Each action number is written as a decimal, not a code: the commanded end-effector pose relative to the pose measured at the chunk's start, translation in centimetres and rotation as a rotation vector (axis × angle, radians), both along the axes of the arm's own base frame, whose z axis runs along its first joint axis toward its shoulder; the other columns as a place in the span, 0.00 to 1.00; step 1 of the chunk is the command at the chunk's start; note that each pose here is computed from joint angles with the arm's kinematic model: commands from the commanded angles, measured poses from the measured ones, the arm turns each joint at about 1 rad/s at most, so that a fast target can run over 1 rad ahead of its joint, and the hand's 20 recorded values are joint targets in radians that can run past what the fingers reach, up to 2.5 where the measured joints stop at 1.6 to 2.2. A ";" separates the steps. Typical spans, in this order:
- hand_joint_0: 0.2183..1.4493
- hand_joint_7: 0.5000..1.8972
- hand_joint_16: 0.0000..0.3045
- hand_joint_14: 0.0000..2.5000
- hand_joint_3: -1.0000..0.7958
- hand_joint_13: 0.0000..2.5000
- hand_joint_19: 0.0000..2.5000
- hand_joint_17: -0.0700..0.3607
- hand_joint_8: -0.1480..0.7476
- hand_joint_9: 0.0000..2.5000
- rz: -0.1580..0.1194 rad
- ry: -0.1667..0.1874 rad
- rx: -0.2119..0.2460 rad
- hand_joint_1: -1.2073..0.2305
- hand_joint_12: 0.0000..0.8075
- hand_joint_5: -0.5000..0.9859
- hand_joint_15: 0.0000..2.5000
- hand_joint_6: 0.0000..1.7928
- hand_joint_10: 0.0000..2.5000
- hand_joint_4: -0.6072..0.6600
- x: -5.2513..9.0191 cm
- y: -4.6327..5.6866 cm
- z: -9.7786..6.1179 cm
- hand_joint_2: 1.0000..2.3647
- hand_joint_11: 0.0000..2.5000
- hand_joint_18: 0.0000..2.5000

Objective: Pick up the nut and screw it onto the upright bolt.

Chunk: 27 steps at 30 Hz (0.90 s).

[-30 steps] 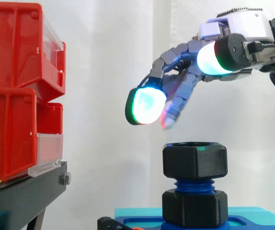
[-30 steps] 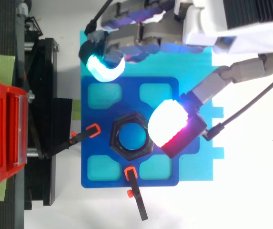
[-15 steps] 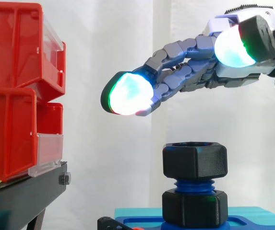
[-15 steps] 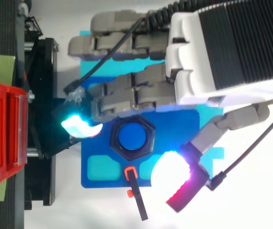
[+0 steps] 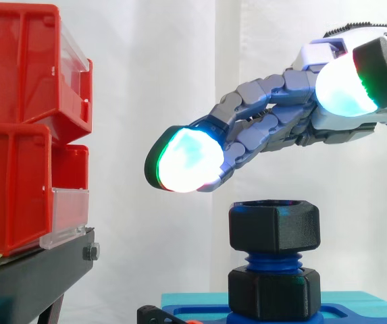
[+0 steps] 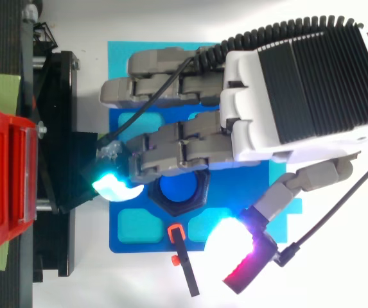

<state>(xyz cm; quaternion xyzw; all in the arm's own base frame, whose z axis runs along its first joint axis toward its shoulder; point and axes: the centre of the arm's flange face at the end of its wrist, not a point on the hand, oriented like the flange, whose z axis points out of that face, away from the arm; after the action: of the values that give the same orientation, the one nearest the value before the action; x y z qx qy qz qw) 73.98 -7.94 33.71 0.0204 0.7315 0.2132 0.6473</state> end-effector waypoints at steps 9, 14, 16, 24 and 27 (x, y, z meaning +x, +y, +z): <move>0.16 0.06 0.16 0.00 0.28 0.00 0.00 0.41 0.33 0.02 -0.021 0.004 -0.003 0.69 0.39 0.23 0.00 0.28 0.00 0.54 -0.1 -0.3 -0.6 0.00 0.00 0.00; 0.17 0.09 0.15 0.00 0.28 0.00 0.00 0.41 0.34 0.04 -0.018 0.001 -0.002 0.69 0.40 0.24 0.00 0.28 0.00 0.54 -0.1 -0.2 -0.6 0.00 0.00 0.00; 0.16 0.10 0.15 0.00 0.28 0.00 0.00 0.40 0.35 0.04 -0.018 0.003 -0.003 0.68 0.40 0.24 0.00 0.28 0.00 0.55 -0.1 -0.2 -0.6 0.00 0.00 0.00; 0.16 0.12 0.15 0.00 0.28 0.00 0.00 0.41 0.36 0.05 -0.017 0.016 -0.002 0.65 0.40 0.24 0.00 0.28 0.00 0.56 -0.2 -0.2 -0.7 0.00 0.00 0.00; 0.16 0.13 0.15 0.00 0.28 0.00 0.00 0.40 0.36 0.06 -0.017 0.019 -0.002 0.65 0.41 0.25 0.00 0.28 0.00 0.56 -0.2 -0.2 -0.7 0.00 0.00 0.00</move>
<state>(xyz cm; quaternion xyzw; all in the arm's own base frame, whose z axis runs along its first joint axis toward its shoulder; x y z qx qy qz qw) 73.76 -8.10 32.96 0.0273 0.7368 0.2067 0.6432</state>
